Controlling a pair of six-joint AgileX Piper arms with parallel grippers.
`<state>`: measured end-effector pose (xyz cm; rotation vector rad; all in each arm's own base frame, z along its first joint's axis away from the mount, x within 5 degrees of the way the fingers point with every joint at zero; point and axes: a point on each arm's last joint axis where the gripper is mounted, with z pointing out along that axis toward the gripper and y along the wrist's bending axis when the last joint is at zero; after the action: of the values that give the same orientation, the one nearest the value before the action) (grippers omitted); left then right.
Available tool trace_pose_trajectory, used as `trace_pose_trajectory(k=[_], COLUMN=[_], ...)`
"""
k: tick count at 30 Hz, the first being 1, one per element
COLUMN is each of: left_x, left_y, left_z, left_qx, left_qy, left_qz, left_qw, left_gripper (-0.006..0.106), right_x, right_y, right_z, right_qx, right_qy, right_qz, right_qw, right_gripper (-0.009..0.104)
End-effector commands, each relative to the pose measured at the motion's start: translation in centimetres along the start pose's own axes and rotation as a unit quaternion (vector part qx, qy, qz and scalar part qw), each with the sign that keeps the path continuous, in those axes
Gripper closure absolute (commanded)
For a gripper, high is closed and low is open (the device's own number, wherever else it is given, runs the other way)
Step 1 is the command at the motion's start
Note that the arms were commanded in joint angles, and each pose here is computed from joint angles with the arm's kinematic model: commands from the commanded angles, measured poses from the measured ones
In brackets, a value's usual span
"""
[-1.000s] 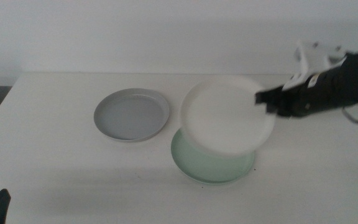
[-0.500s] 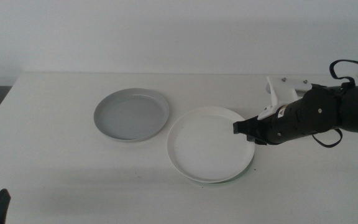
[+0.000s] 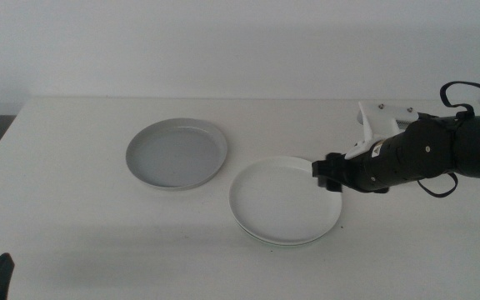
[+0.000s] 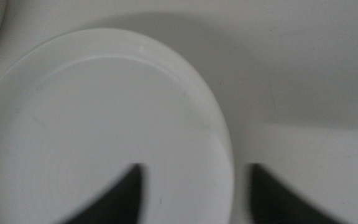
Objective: Stack the three bowls on top of each other.
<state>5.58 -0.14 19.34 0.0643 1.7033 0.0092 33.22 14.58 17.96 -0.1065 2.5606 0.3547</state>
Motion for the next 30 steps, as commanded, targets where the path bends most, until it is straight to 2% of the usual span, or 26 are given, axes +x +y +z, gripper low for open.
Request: trace_pose_trajectory(k=[1, 4, 6, 9, 11, 14, 16, 22, 30], left_x=[-0.1, -0.1, -0.1, -0.1, -0.1, -0.1, -0.1, -0.1, -0.1], left_y=[0.0, 0.0, 0.0, 0.0, 0.0, 0.0, 0.0, 0.0, 0.0], left_z=[0.0, 0.0, 0.0, 0.0, 0.0, 0.0, 0.0, 0.0, 0.0], left_qx=[-0.001, -0.001, -0.001, -0.001, -0.001, -0.001, -0.001, -0.001, -0.001], left_qy=[-0.008, -0.008, -0.008, -0.008, -0.008, -0.008, -0.008, -0.008, -0.008], left_qz=[0.0, 0.0, 0.0, 0.0, 0.0, 0.0, 0.0, 0.0, 0.0], left_qw=[1.0, 1.0, 1.0, 1.0, 1.0, 1.0, 1.0, 1.0, 1.0], left_gripper=[0.007, 0.007, 0.007, 0.007, 0.007, 0.007, 0.007, 0.007, 0.007], right_x=[-0.6, -2.1, -3.3, -4.6, -4.1, -1.1, 1.3, 6.0, 6.2], right_y=[0.2, 0.9, 1.6, 2.6, 2.8, 2.2, 1.5, 0.7, 0.9], right_z=[-1.0, -3.9, -7.1, -13.9, -19.9, -25.8, -28.0, -30.7, -31.0], right_qx=[-0.003, -0.011, -0.019, -0.035, -0.045, -0.05, -0.055, -0.087, -0.101], right_qy=[-0.017, -0.021, -0.029, -0.083, -0.148, -0.208, -0.236, -0.281, -0.285], right_qz=[-0.007, -0.035, -0.083, -0.142, -0.178, -0.209, -0.21, -0.241, -0.238], right_qw=[1.0, 0.999, 0.996, 0.986, 0.972, 0.954, 0.947, 0.925, 0.923], right_gripper=[0.037, 0.011, 0.002, 0.002, 0.002, 0.002, 0.002, 0.002, 0.002])
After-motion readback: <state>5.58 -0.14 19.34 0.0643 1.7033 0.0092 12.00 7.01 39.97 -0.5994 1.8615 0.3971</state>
